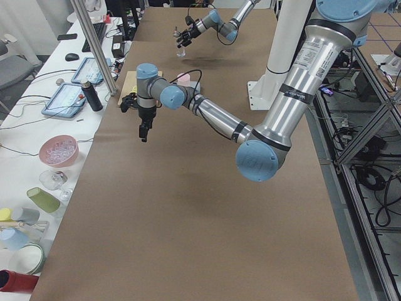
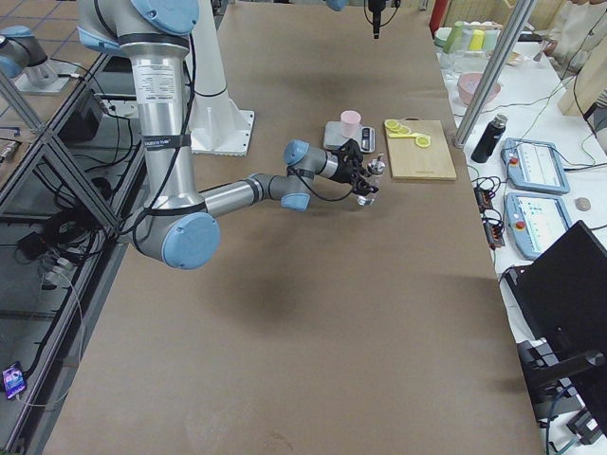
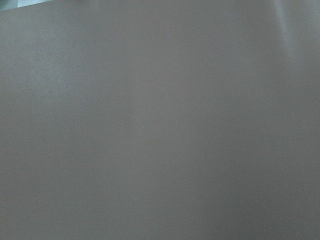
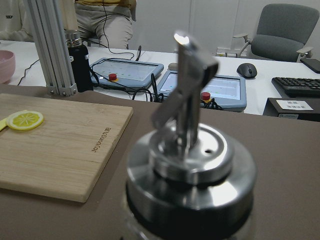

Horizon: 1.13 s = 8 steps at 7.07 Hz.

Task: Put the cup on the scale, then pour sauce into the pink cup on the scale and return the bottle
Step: 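Lower the bottle onto the table with the right gripper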

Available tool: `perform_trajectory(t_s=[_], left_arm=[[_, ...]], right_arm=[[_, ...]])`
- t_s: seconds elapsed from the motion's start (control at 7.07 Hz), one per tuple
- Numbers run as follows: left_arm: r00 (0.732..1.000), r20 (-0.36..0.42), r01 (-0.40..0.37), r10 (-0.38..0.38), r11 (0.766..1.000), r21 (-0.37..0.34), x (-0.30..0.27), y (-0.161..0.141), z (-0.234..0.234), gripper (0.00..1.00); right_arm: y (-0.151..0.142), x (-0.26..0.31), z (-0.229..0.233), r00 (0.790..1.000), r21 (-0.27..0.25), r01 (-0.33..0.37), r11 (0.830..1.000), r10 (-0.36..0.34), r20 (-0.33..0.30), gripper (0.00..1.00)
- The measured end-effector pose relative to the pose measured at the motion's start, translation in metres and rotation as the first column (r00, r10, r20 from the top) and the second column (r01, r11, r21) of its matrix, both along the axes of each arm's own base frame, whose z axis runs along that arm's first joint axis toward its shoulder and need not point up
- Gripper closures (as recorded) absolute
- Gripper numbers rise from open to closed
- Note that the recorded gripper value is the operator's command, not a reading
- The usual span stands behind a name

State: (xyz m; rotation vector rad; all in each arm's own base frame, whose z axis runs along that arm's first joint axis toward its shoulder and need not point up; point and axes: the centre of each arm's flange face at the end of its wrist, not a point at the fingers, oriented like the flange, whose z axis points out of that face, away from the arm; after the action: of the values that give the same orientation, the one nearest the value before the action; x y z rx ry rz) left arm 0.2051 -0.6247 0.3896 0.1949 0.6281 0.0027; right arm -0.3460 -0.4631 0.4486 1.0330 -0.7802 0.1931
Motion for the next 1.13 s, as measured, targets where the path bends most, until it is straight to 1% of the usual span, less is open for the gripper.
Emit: perform_trajectory(t_s=[0.71,1.13], left_arm=[[1.0,0.002,-0.002,0.002,1.0,0.0,0.001,-0.001,0.001,0.01],[1.0,0.002,-0.002,0.002,1.0,0.0,0.001,-0.001,0.002,0.01]], right_arm=[[-0.001,-0.003,0.015,1.0,-0.021,0.001,1.0,-0.002,-0.014,1.0],[0.0,-0.006,0.018,1.0,-0.033,0.024,0.999,-0.024,-0.011,1.0]])
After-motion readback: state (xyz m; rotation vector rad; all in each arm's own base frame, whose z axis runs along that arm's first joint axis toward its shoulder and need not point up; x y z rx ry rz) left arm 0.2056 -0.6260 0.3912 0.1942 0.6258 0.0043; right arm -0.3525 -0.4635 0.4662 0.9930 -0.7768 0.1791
